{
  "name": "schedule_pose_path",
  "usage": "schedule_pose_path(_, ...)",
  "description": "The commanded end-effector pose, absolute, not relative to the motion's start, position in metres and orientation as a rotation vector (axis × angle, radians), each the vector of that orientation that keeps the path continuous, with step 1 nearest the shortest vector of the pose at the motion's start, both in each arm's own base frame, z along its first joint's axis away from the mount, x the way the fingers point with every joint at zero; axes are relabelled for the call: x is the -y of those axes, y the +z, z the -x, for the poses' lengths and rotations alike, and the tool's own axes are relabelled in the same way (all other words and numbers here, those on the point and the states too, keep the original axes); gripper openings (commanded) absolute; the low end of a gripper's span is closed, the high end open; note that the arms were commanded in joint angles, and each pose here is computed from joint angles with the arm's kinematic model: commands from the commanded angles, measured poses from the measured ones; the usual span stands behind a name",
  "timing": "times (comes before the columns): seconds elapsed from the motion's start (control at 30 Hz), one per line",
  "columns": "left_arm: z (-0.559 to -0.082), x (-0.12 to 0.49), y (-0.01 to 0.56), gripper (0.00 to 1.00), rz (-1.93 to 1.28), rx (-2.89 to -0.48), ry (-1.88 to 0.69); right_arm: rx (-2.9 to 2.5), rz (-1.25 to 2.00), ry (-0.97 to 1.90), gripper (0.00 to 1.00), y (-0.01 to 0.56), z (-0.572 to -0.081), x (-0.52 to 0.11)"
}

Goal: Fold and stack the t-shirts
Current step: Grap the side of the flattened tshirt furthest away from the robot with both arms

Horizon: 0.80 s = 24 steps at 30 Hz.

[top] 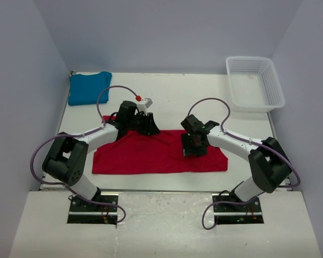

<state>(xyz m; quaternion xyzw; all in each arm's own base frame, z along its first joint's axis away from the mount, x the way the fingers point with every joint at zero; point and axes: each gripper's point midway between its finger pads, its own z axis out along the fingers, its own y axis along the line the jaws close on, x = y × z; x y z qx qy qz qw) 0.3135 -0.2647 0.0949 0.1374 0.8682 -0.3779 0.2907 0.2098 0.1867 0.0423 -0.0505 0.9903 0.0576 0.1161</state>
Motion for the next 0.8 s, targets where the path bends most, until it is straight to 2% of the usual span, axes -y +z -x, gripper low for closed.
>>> schedule_pose_path(0.0,-0.318,0.268,0.103,0.4,-0.373,-2.276,-1.043,-2.833,0.08,0.031,0.6,0.045,-0.23,-0.174)
schedule_pose_path(0.43,-0.315,0.267,0.098,0.4,-0.372,-2.285,-1.041,-2.766,0.122,-0.022,0.57,0.072,-0.255,-0.178)
schedule_pose_path(0.77,-0.313,0.267,0.1,0.4,-0.38,-2.281,-1.051,-2.773,0.217,-0.049,0.52,0.064,-0.278,-0.192)
